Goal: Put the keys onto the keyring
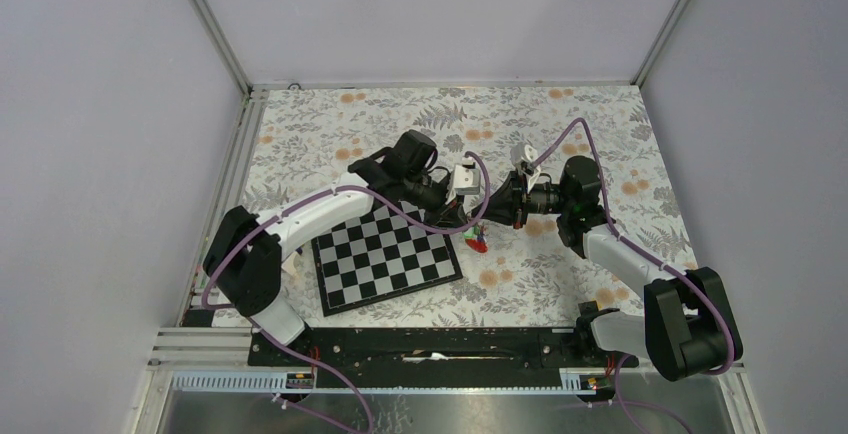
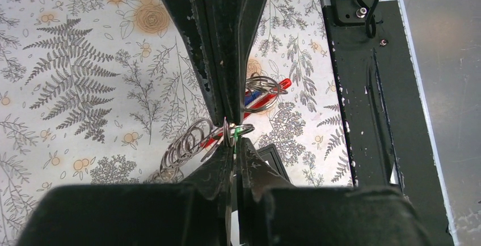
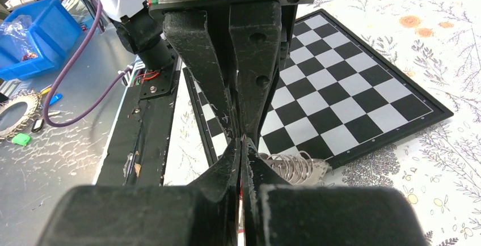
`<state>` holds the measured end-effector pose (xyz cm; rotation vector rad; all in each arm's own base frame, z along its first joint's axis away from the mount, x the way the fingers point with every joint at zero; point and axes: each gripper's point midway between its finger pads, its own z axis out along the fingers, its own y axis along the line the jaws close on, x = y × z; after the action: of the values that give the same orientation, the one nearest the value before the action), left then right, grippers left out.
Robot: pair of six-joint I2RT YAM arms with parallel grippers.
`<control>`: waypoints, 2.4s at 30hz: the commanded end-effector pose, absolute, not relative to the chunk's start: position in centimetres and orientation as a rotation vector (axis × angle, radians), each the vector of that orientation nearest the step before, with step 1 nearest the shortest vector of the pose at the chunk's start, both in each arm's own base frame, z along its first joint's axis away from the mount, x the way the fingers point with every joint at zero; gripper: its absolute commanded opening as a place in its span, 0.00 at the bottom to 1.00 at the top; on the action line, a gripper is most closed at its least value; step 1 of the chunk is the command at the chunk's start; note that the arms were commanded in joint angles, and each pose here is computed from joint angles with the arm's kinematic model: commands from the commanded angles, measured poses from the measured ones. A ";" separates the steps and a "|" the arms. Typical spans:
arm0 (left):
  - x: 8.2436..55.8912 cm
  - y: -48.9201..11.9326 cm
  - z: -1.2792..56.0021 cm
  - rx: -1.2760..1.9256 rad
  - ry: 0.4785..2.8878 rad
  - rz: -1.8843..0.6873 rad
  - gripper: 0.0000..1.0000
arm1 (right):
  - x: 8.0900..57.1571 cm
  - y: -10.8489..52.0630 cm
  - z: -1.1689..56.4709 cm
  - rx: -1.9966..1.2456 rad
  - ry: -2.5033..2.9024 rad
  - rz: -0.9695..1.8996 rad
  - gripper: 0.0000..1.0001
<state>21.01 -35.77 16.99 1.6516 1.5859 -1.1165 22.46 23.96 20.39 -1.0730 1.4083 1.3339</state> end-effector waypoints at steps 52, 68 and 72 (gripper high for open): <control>23.0 -35.6 22.1 1.602 1.468 -1.129 0.29 | 23.3 23.8 21.8 -1.111 1.340 1.278 0.00; 22.7 -36.5 22.9 1.586 1.434 -1.217 0.18 | 23.4 23.9 21.7 -1.105 1.346 1.285 0.00; 22.6 -36.6 22.9 1.587 1.430 -1.232 0.13 | 23.4 23.9 21.7 -1.104 1.345 1.283 0.00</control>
<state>22.24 -35.76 19.81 1.5946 1.5567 -1.2067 22.60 23.76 19.57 -1.0734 1.4337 1.3255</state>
